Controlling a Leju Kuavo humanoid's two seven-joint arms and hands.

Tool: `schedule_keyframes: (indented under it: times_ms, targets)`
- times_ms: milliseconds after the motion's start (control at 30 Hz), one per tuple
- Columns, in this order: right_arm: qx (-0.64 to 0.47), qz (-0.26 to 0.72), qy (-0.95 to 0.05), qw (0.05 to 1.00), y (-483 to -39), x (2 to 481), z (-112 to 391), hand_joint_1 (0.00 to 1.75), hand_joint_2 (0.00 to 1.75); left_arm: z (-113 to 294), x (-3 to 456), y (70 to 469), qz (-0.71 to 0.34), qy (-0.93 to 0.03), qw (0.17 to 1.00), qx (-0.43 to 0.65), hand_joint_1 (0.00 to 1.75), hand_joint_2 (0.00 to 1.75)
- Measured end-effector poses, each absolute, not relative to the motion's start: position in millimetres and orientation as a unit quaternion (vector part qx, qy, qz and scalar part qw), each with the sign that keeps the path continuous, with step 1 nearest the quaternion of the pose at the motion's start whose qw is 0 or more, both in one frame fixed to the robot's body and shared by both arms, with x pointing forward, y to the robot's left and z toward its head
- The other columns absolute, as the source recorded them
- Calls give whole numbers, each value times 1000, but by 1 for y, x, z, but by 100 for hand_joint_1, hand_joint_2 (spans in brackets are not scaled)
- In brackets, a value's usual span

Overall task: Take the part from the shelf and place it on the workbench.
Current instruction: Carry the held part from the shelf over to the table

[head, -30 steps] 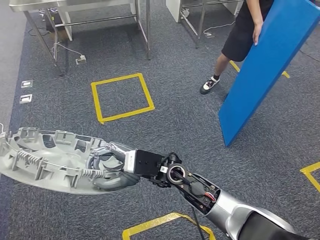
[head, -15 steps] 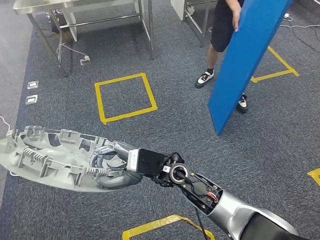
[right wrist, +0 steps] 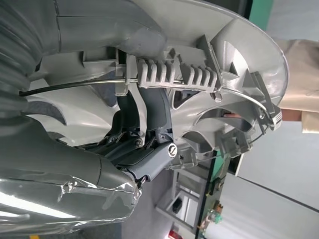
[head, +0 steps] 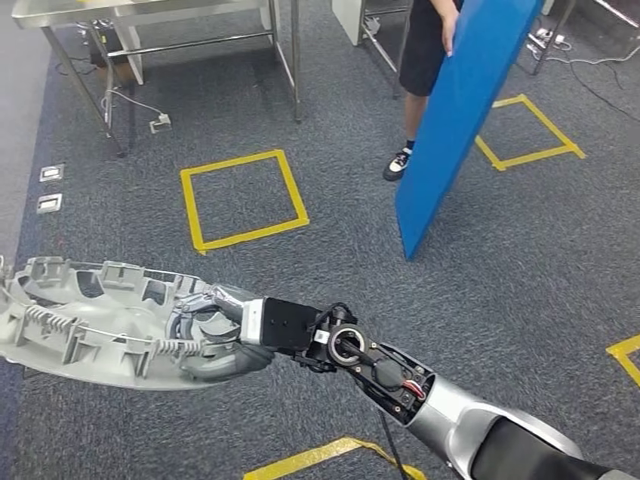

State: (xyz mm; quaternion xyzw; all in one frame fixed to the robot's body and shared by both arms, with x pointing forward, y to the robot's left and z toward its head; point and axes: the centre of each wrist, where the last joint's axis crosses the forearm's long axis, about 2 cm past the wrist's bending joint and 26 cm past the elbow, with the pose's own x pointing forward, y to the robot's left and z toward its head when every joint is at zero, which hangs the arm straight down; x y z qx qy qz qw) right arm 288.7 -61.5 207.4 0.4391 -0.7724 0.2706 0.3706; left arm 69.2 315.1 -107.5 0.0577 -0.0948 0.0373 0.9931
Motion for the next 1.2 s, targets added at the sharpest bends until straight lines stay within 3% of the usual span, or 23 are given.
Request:
schedule_keyframes:
  times_ms: [1200]
  targets:
    - [441,269,-769,376,-60,287,201,175,175,-108,65,312,36,-98,993,52,0,175]
